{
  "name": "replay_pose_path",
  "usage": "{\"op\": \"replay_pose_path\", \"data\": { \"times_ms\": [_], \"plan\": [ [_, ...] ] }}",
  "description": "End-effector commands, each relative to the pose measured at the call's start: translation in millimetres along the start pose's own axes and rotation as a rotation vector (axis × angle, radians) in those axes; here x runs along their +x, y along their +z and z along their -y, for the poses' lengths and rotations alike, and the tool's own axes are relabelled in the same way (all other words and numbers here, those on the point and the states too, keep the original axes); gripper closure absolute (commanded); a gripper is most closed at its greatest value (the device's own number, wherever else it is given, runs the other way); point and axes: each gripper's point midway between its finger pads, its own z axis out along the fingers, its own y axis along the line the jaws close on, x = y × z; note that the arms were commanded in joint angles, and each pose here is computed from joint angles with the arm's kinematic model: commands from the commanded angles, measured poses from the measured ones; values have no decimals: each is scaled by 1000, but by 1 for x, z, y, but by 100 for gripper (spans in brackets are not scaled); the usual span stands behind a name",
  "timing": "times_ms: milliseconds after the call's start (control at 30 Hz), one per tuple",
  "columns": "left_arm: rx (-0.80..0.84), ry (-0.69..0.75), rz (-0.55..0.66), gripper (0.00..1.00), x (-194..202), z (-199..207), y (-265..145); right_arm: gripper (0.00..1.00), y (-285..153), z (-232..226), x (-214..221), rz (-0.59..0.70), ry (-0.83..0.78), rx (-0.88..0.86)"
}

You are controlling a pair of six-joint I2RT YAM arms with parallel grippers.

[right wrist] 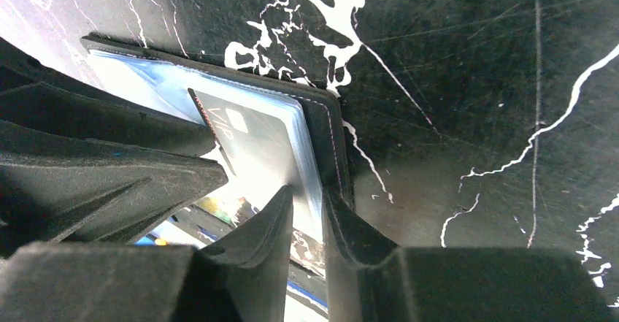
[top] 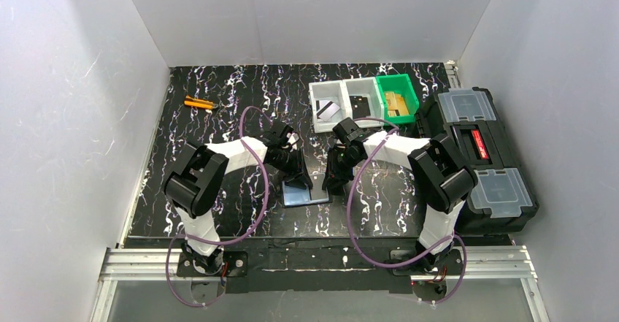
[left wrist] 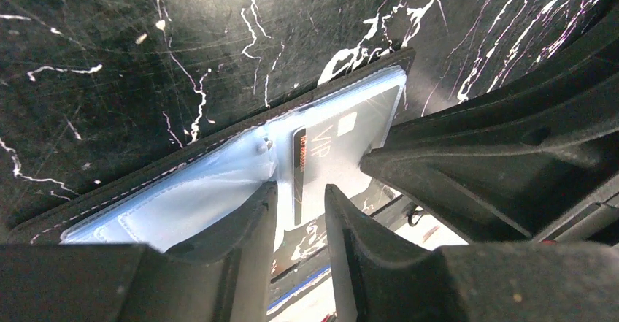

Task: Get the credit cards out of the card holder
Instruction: Remove the credit card from the card holder.

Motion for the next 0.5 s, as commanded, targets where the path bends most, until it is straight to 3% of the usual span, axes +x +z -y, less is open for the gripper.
{"op": "replay_pose_path", "data": {
  "times_ms": [0, 467],
  "plan": [
    [-41, -19, -30, 72, 10, -13, 3, 73, 3, 3, 4, -23, -12, 31],
    [2, 52, 25, 72, 6, 18, -31, 89, 12, 16, 10, -51, -4, 72]
  ]
}}
